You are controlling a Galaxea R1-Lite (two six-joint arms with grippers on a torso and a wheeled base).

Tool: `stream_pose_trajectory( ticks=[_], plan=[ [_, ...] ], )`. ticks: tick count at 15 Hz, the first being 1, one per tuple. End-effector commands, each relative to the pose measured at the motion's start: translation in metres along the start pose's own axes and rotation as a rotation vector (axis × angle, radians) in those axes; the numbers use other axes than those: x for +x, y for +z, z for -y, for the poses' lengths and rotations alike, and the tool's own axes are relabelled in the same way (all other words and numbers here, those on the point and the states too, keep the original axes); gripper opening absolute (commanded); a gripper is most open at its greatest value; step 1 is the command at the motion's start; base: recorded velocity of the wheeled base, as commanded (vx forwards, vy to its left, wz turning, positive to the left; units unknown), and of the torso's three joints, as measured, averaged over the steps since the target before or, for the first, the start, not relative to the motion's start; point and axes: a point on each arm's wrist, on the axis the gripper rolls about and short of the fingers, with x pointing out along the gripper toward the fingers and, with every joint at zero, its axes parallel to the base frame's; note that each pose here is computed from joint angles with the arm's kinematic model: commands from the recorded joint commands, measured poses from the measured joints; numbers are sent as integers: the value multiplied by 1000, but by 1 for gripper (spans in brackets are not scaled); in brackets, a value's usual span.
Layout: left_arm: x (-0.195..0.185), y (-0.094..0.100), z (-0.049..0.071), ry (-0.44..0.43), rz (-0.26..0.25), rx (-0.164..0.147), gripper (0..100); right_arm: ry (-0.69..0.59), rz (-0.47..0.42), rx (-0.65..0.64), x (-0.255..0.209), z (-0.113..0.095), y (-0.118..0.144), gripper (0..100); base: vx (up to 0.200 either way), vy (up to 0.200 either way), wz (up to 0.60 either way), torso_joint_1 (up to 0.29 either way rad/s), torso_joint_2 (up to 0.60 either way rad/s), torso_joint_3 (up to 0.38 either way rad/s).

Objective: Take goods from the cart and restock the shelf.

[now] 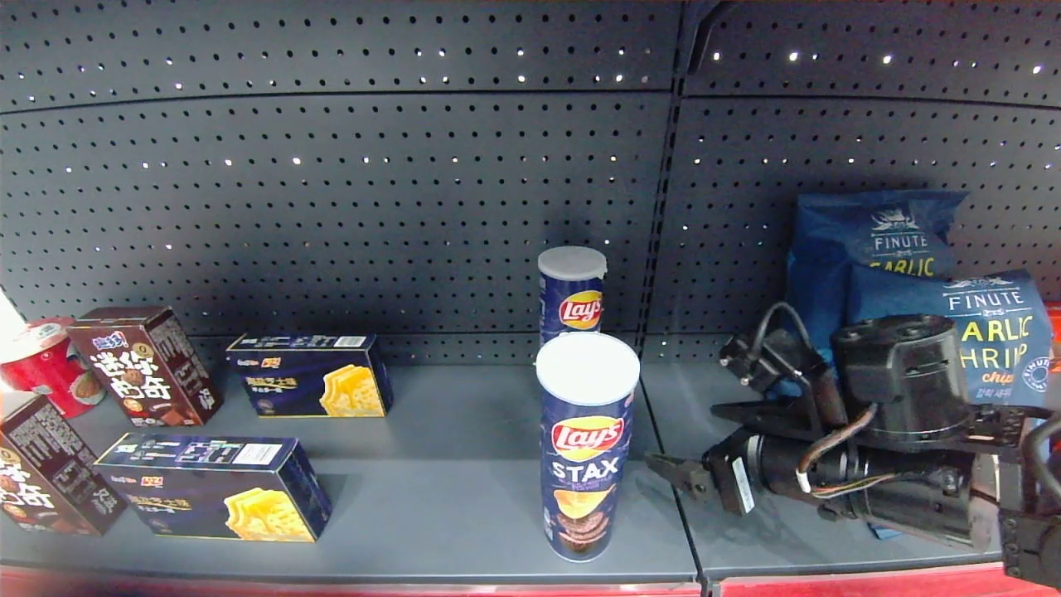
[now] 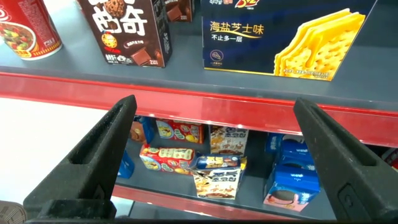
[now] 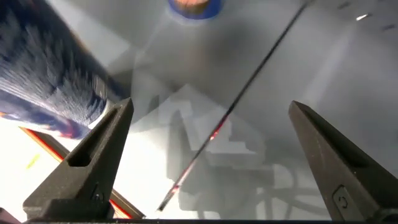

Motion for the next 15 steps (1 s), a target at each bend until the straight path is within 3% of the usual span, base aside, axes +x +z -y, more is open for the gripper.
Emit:
stream_pose_trajectory(
  ticks=[1, 5, 9, 13, 15],
  plan=[
    [0, 0, 0, 0, 0, 0, 100, -50, 137, 32, -39, 14, 20, 100, 0, 0, 0, 0, 0, 0],
    [0, 0, 0, -1, -3, 1, 100, -206, 320, 83, -100, 46, 34, 100, 0, 0, 0, 0, 0, 0],
    [1, 0, 0, -1, -8, 4, 100, -417, 398, 135, -155, 66, 7, 100, 0, 0, 0, 0, 0, 0],
    [2, 0, 0, -8, -18, 9, 100, -613, 440, 167, -200, 57, -40, 100, 0, 0, 0, 0, 0, 0],
    [2, 0, 1, -11, -20, 9, 100, -696, 415, 189, -222, 35, -78, 100, 0, 0, 0, 0, 0, 0]
  ],
)
